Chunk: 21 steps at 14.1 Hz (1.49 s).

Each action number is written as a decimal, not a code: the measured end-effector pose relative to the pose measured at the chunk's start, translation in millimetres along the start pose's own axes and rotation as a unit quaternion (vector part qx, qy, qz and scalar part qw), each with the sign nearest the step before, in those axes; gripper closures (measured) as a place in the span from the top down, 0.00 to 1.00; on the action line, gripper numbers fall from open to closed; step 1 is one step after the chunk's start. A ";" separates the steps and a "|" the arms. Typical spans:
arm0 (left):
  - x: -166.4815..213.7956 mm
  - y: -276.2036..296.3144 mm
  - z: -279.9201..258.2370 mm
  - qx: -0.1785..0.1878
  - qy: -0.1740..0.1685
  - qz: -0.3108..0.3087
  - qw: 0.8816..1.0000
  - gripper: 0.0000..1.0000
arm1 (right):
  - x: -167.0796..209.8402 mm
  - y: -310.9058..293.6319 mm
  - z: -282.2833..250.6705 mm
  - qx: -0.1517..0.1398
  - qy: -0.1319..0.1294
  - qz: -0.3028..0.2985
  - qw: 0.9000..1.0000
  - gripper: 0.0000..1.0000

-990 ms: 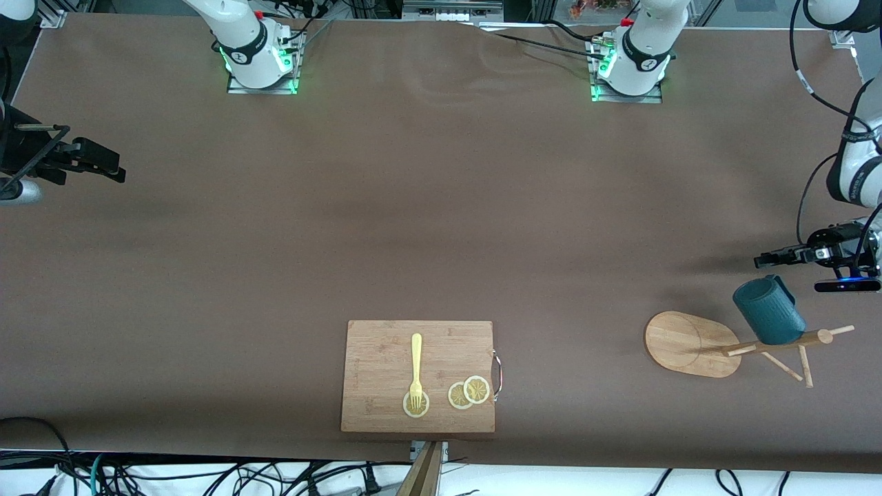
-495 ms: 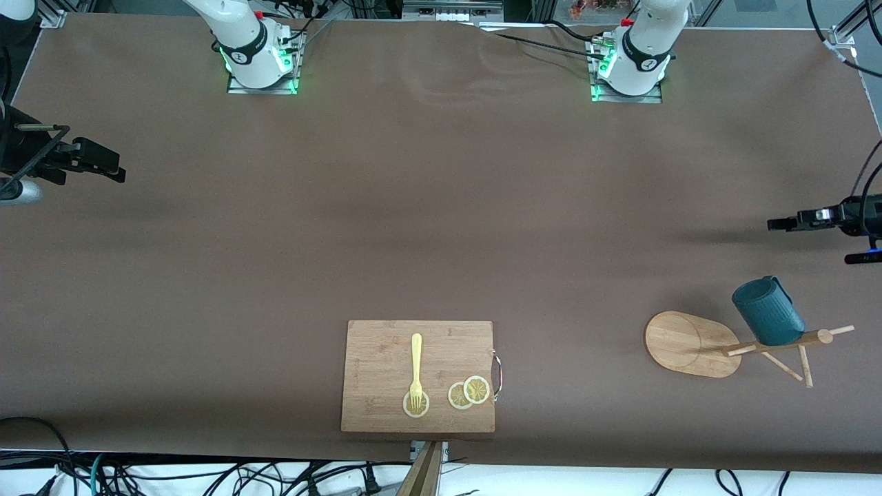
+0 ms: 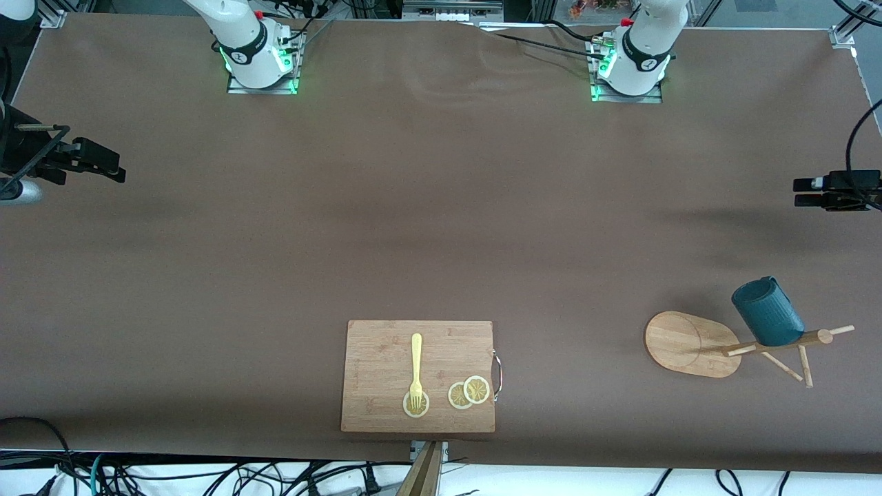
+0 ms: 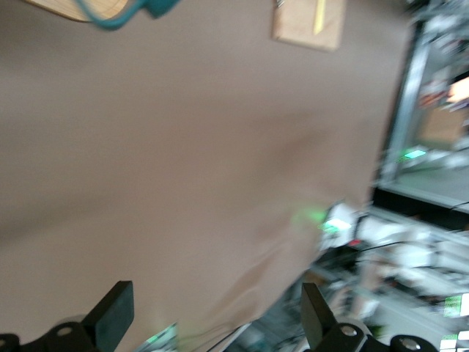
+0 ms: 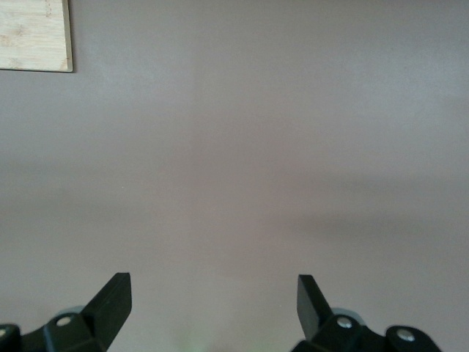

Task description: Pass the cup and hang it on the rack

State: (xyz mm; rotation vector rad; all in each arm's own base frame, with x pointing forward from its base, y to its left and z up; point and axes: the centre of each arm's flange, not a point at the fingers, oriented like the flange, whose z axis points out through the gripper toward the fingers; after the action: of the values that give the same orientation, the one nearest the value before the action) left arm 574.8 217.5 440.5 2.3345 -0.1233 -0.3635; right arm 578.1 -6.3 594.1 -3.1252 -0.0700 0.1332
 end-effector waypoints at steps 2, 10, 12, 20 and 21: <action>20.7 43.8 7.9 0.083 -0.015 0.014 0.996 1.00 | 0.0 0.0 0.0 0.000 0.000 0.000 1.000 1.00; 63.2 227.2 29.3 0.354 0.016 0.119 0.927 1.00 | 0.0 -0.1 -0.1 0.000 0.000 0.000 1.000 1.00; 48.9 258.2 18.7 0.370 0.036 0.136 0.918 1.00 | 0.0 -0.2 -0.1 0.000 0.000 0.000 1.000 1.00; -0.3 306.1 25.8 0.361 0.064 -0.054 0.929 1.00 | 0.0 -0.2 -0.3 0.000 0.000 0.000 1.000 1.00; -4.9 304.6 28.2 0.359 0.058 -0.060 0.930 1.00 | 0.0 -0.2 -0.3 0.000 0.000 0.000 1.000 1.00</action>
State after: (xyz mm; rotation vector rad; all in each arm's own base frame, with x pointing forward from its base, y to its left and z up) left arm 567.6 -16.7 637.2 3.0941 -0.0597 -0.2621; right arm 578.2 -6.1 594.4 -3.1253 -0.0706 0.1319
